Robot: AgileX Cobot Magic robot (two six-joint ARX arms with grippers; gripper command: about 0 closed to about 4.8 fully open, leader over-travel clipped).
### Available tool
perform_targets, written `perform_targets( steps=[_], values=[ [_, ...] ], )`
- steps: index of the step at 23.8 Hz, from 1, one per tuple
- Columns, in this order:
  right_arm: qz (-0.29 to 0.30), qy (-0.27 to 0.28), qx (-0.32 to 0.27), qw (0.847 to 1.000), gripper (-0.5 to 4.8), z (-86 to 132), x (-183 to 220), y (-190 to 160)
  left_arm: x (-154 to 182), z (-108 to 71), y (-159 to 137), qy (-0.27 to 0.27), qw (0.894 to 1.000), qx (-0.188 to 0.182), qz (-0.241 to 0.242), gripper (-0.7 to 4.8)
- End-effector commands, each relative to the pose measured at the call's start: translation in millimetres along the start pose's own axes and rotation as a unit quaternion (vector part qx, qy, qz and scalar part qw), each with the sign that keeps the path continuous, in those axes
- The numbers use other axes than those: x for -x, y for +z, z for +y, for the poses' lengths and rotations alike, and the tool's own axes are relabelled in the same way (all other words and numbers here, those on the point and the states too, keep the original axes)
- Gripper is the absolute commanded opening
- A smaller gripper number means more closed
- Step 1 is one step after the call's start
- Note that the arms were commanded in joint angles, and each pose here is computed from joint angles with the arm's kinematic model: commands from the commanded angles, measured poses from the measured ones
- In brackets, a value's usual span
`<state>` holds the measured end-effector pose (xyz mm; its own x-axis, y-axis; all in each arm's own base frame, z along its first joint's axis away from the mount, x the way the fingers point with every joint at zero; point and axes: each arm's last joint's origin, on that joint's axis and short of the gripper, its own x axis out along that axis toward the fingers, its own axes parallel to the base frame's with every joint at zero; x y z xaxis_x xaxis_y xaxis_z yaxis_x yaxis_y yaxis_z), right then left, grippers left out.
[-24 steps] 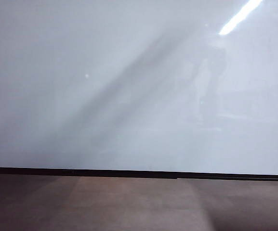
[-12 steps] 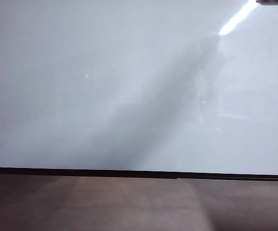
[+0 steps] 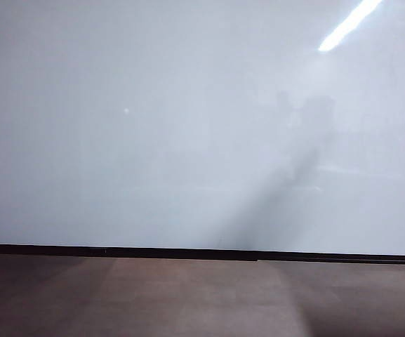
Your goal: Reach to the right to find the marker pen, pick it up, and write the number 17 on the whiteboard.
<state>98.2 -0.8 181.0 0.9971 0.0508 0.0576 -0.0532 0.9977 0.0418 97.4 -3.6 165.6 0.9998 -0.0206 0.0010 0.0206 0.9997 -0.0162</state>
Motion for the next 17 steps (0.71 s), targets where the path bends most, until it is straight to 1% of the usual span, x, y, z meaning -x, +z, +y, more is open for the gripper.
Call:
perform_targets(
  steps=[1, 9, 14, 17],
  values=[
    [-0.011, 0.003, -0.004, 1.000, -0.07, -0.2, 0.9, -6.2, 0.0, 0.1, 1.3, 0.000, 1.000, -0.002, -0.006, -0.05],
    [0.007, 0.002, -0.003, 1.000, -0.07, -0.3, 1.5, -12.1, 0.0, 0.1, 1.3, 0.000, 1.000, -0.002, -0.006, -0.05],
    [-0.010, 0.003, -0.002, 1.000, -0.07, -0.1, 1.5, -8.8, 0.0, 0.1, 1.3, 0.000, 1.000, -0.002, -0.006, -0.05],
    [-0.009, 0.003, -0.002, 1.000, -0.07, -0.1, 1.5, -8.9, 0.0, 0.1, 1.3, 0.000, 1.000, -0.002, -0.006, -0.05]
  ],
)
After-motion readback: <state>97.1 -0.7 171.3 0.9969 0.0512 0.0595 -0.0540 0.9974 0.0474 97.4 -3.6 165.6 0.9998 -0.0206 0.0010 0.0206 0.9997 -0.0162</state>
